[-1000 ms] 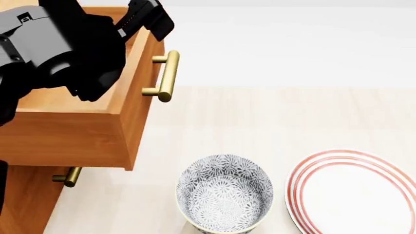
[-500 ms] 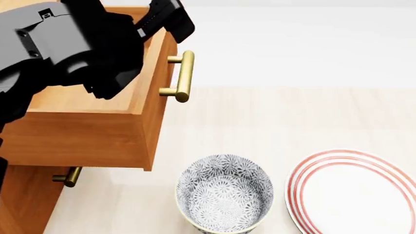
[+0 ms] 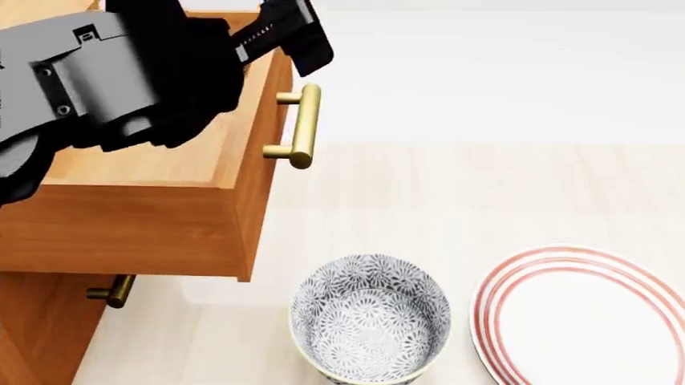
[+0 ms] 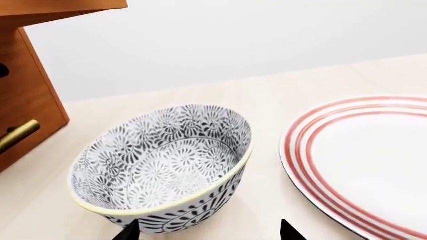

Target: Open the top drawer of the cabinet.

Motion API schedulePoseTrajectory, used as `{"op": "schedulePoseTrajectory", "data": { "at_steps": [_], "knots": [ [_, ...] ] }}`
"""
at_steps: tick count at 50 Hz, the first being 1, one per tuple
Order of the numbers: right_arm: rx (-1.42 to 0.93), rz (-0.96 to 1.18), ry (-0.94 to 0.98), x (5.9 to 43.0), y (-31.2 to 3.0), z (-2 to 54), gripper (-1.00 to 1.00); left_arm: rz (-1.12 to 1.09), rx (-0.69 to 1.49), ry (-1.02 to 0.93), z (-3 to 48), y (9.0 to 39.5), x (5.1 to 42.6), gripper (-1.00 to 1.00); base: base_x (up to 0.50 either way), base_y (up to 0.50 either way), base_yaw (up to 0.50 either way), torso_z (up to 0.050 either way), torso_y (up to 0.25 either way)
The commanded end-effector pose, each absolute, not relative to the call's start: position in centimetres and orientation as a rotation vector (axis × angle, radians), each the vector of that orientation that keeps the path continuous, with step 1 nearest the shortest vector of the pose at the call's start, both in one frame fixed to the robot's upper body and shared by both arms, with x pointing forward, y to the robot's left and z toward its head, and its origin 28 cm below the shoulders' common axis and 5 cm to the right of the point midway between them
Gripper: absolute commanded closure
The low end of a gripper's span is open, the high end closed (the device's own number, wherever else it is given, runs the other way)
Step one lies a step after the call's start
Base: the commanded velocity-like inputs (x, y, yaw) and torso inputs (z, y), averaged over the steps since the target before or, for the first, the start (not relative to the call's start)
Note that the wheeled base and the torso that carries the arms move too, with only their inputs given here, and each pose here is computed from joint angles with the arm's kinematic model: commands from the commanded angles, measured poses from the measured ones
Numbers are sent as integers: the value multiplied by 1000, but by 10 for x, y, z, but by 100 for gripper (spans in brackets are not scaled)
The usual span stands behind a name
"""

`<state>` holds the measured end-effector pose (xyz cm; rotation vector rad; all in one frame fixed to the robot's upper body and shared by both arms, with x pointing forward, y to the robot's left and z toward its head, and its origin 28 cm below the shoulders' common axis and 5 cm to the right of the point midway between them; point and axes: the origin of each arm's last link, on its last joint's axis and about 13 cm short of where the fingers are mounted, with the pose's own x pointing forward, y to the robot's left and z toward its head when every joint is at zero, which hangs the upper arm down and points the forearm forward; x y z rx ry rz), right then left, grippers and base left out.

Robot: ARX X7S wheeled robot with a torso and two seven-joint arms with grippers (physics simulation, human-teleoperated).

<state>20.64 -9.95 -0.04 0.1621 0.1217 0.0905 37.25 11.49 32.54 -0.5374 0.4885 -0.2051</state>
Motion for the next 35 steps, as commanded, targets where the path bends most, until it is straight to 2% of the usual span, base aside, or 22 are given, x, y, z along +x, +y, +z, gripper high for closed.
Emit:
{"op": "schedulePoseTrajectory", "data": {
  "at_steps": [1,11,22,26,28,32,35],
  "knots": [
    [160,99,113,207,-97,-1,-100,-289,-396,246,333,108,329,-100,0,0,0,0,0],
    [156,101,116,206,-97,-2,-100,-300,-161,69,325,114,298,-100,0,0,0,0,0],
    [151,103,118,206,-96,-2,-100,-344,-96,20,309,120,272,-100,0,0,0,0,0],
    [151,104,119,206,-96,-3,-100,-307,-13,-74,305,122,267,-100,0,0,0,0,0],
    [152,103,120,207,-96,-3,-100,-260,80,-185,301,123,262,-100,0,0,0,0,0],
    [152,98,118,207,-96,-2,-100,-238,122,-321,297,124,248,-100,0,0,0,0,0],
    [152,98,118,207,-97,-4,-100,-243,128,-355,292,125,241,-100,0,0,0,0,0]
  ]
}}
